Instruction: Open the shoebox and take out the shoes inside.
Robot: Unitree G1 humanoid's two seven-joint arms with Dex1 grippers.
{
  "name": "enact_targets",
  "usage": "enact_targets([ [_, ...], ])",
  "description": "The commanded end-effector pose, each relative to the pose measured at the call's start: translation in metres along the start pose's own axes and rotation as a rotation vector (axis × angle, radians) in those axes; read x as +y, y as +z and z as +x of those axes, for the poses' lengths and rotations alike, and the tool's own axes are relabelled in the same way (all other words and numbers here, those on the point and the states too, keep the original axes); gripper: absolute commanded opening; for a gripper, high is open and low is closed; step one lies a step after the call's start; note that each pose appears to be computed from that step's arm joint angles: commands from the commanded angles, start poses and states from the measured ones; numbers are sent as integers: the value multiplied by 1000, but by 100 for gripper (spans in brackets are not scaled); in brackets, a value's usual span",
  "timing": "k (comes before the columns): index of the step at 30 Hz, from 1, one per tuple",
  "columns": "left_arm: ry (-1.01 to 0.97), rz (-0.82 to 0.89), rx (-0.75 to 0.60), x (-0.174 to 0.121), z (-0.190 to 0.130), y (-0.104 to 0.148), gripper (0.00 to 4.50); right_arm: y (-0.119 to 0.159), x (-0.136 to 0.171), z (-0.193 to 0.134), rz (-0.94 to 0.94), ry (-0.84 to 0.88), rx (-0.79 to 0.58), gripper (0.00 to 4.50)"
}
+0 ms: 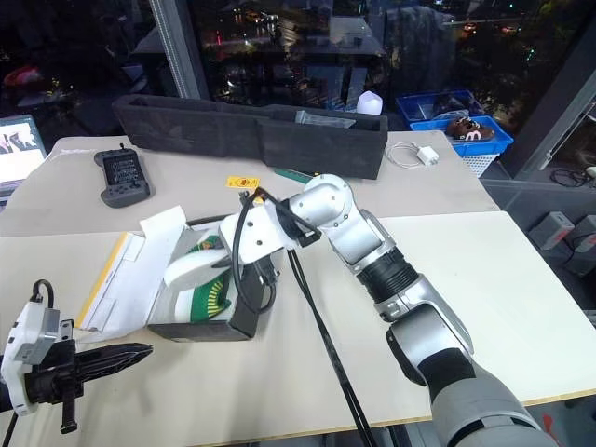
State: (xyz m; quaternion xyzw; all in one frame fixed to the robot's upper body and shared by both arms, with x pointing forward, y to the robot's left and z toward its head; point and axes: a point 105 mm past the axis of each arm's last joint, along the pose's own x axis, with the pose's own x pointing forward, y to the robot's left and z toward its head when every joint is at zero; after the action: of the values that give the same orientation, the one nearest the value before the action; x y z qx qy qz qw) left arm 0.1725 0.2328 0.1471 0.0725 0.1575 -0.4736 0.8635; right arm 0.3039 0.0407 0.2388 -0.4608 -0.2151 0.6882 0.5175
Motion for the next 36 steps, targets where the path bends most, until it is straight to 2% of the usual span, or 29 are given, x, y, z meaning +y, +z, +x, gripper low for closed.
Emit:
enact_targets([
  [1,-7,32,3,1,-1,4,0,11,-18,-15,35,-96,-64,41],
  [7,-7,37,5,2,0,3,0,12,-14,-19,214,-112,-146,41],
  [9,-7,39,6,2,0,3,0,16,-17,-24,321,-139,-215,41],
  [13,-5,41,8,3,0,3,0,25,-51,-44,577,-305,-377,41],
  [17,0,43,11,4,0,3,0,31,-105,-87,880,-558,-641,41],
  [20,4,45,11,4,1,3,0,26,-116,-107,975,-661,-712,41],
  [23,12,49,10,6,1,3,0,10,-113,-112,1066,-721,-681,41],
  [28,17,55,13,8,0,4,0,-27,-75,-78,1267,-646,-456,41],
  [30,18,57,14,9,1,4,0,-37,-57,-67,1294,-618,-376,41],
  [33,16,58,17,9,1,5,0,-43,-52,-68,1308,-646,-382,41],
  [36,13,57,16,9,1,5,0,-45,-66,-89,1232,-758,-390,41],
])
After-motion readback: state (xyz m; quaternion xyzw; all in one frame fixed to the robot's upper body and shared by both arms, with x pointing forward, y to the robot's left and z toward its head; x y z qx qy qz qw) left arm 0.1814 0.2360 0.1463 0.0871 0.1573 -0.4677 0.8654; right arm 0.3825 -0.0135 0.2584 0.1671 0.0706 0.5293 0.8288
